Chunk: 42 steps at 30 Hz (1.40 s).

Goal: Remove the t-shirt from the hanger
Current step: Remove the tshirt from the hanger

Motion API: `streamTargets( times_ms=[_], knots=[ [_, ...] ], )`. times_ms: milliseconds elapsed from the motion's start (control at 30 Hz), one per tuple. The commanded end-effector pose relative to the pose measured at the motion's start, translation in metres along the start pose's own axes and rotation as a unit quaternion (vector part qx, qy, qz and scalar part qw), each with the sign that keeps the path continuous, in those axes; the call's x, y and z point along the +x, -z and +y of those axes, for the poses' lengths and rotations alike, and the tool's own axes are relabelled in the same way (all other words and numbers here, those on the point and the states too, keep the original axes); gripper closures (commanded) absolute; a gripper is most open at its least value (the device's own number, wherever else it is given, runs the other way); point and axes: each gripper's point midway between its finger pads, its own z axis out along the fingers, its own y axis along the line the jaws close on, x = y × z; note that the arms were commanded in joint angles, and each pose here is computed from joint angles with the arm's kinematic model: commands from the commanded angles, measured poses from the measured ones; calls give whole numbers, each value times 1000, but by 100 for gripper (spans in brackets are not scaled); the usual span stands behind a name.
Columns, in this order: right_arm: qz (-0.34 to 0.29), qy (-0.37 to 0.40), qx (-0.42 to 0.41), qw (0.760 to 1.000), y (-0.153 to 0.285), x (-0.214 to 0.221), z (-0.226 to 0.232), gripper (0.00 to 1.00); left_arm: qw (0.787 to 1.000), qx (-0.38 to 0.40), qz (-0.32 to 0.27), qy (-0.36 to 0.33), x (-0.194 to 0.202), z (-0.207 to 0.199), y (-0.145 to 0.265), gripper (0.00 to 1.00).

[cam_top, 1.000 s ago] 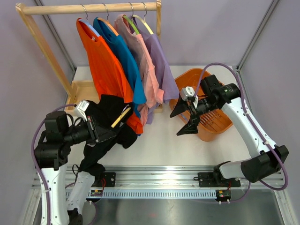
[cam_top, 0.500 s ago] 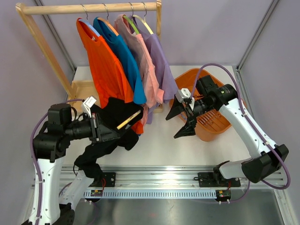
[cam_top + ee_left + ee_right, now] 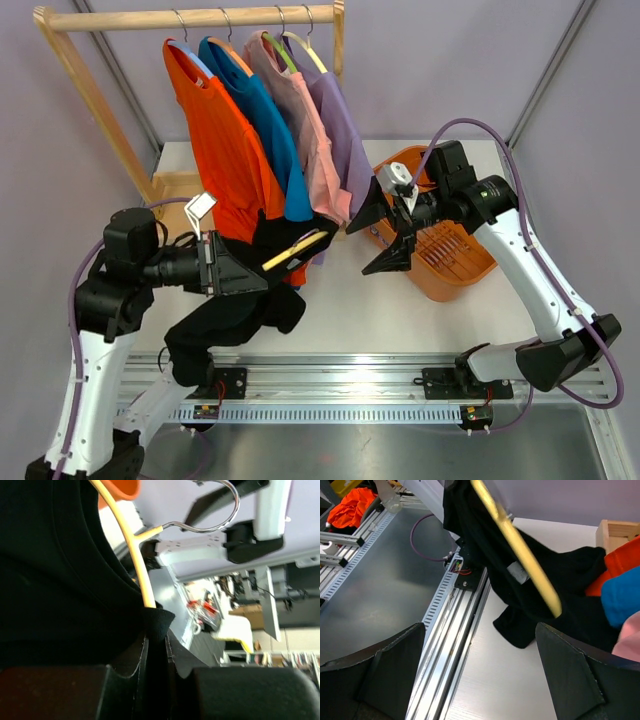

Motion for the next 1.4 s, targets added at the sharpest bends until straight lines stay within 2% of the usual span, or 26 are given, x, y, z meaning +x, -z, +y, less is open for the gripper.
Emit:
streamTargets(
  times_ms=[0, 200, 400, 633, 767, 867, 1000, 1033, 1167, 1300, 1367],
  knots=[
    [-30, 31, 0, 999, -2, -31, -2, 1, 996, 78, 31, -33, -8, -31, -13, 100],
    [-31, 18, 6, 999, -2, -31, -8, 0, 992, 88, 78, -47, -13, -28, -44, 100],
    [-15, -9, -5, 1000, -3, -13, 5, 5, 989, 99, 90, -59, -25, -27, -63, 100],
    [1, -14, 12, 1000, -4, 7, -4, 9, 984, 133, 99, -64, -25, -38, -68, 100],
    [-3, -15, 11, 1000, -5, 3, -11, 11, 982, 144, 106, -63, -21, -44, -67, 100],
    [-11, -14, 6, 1000, -6, -3, -11, 16, 982, 144, 107, -62, -18, -43, -66, 100],
    [-16, -19, -2, 1000, -6, -7, -9, 27, 983, 140, 100, -64, -17, -38, -68, 100],
    [-16, -20, -2, 1000, -6, -7, -8, 36, 983, 143, 98, -67, -18, -39, -68, 100],
    [-12, -28, 2, 1000, -6, -1, -10, 57, 982, 149, 94, -71, -19, -42, -67, 100],
    [-6, -33, 11, 999, -6, 3, -12, 62, 981, 156, 93, -74, -20, -44, -67, 100],
    [-4, -34, 13, 999, -6, 4, -12, 57, 980, 161, 91, -74, -22, -46, -68, 100]
  ],
)
